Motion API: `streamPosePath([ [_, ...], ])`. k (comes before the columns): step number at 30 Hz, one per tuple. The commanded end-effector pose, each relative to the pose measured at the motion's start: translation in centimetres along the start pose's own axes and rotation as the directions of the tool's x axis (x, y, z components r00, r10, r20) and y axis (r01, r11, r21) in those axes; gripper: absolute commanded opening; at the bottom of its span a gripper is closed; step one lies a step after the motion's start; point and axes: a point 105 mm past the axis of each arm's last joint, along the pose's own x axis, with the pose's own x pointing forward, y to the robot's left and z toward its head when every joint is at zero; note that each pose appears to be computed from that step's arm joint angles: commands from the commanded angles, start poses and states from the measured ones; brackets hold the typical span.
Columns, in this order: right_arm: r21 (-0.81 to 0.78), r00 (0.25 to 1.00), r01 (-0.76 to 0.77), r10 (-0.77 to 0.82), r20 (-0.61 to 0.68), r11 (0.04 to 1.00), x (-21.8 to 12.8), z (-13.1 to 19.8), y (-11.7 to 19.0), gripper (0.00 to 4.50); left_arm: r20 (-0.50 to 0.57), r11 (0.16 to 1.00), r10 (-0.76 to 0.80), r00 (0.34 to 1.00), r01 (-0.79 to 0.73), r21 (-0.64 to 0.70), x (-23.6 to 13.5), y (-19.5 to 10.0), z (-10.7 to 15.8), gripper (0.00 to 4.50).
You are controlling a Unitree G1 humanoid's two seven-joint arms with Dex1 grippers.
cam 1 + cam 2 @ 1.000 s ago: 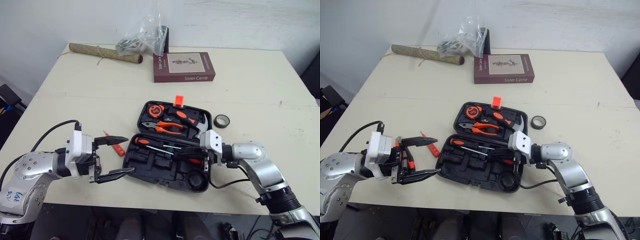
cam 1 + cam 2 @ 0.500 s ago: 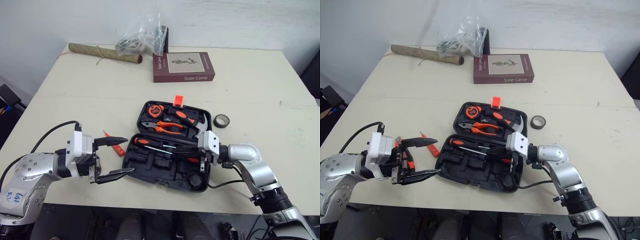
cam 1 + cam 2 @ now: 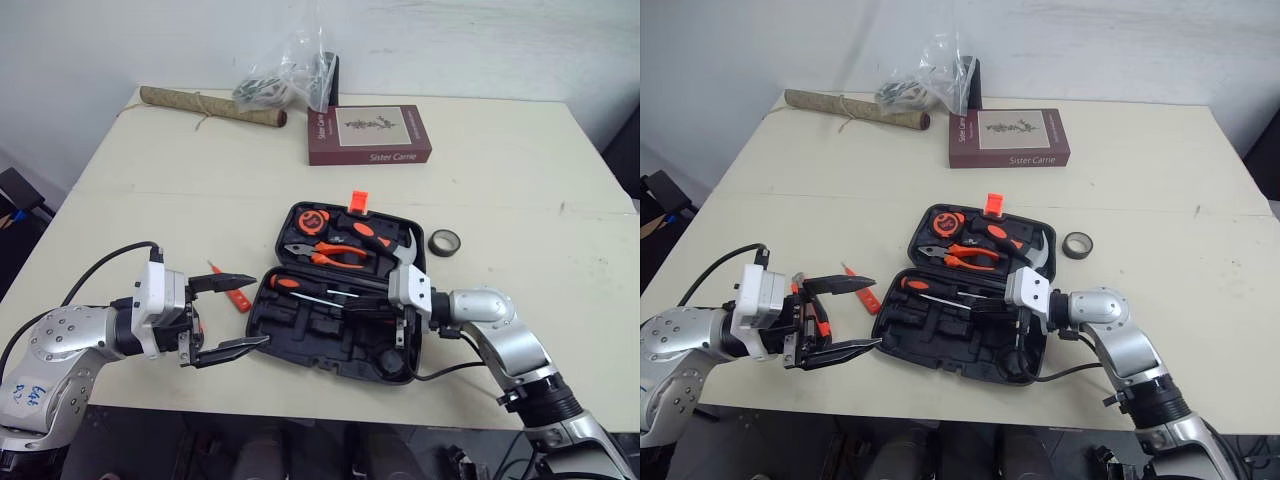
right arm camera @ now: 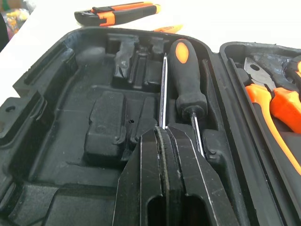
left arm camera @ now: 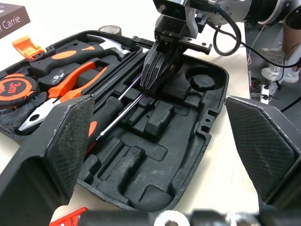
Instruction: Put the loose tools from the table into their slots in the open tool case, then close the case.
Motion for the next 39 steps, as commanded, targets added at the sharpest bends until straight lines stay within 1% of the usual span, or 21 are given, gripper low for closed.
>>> streamPosePath([
  [1, 0.083, 0.984, -0.010, 0.024, -0.176, 0.996, -0.7, -3.9, 1.2, 0.02, -0.005, 1.000, 0.000, 1.000, 0.000, 0.026, -0.1, 0.0, 0.3, 4.50],
  [4, 0.153, 0.953, 0.030, 0.018, -0.304, 0.988, -1.1, -5.5, 1.2, 0.02, -0.009, 1.000, 0.003, 1.000, -0.003, 0.025, -0.2, -0.1, 0.2, 4.50],
  [9, 0.209, 0.927, 0.030, 0.051, -0.373, 0.977, -1.0, -6.1, 1.9, 0.02, -0.017, 1.000, 0.005, 1.000, -0.005, 0.021, -0.2, -0.2, 0.0, 4.50],
  [13, 0.222, 0.913, 0.040, 0.054, -0.404, 0.974, -0.7, -6.2, 1.9, 0.02, -0.025, 1.000, 0.006, 1.000, -0.006, 0.016, -0.4, -0.3, -0.2, 4.50],
  [17, 0.245, 0.869, 0.020, 0.104, -0.484, 0.969, -1.4, -7.4, 2.9, 0.02, -0.030, 1.000, 0.008, 1.000, -0.007, 0.013, -0.4, -0.4, -0.4, 4.50],
  [20, 0.269, 0.865, 0.046, 0.096, -0.492, 0.962, -1.5, -7.8, 3.2, 0.02, -0.032, 1.000, 0.012, 0.999, -0.012, 0.009, -0.5, -0.4, -0.5, 4.50],
  [28, 0.266, 0.819, 0.086, 0.084, -0.567, 0.960, -1.7, -9.2, 3.2, 0.02, -0.043, 1.000, 0.011, 0.999, -0.011, -0.009, -0.6, -0.4, -0.8, 4.50],
  [31, 0.278, 0.808, 0.073, 0.107, -0.580, 0.958, -1.6, -8.9, 3.5, 0.02, -0.047, 1.000, 0.009, 0.999, -0.009, -0.013, -0.5, -0.5, -0.9, 4.50],
  [36, 0.305, 0.821, 0.062, 0.125, -0.556, 0.950, -2.0, -8.0, 3.5, 0.02, -0.049, 1.000, 0.011, 0.999, -0.012, -0.020, -0.5, -0.4, -1.0, 4.50],
  [39, 0.308, 0.808, 0.075, 0.123, -0.577, 0.948, -2.8, -8.7, 3.2, 0.02, -0.048, 1.000, 0.011, 0.999, -0.013, -0.026, -0.6, -0.4, -1.1, 4.50],
])
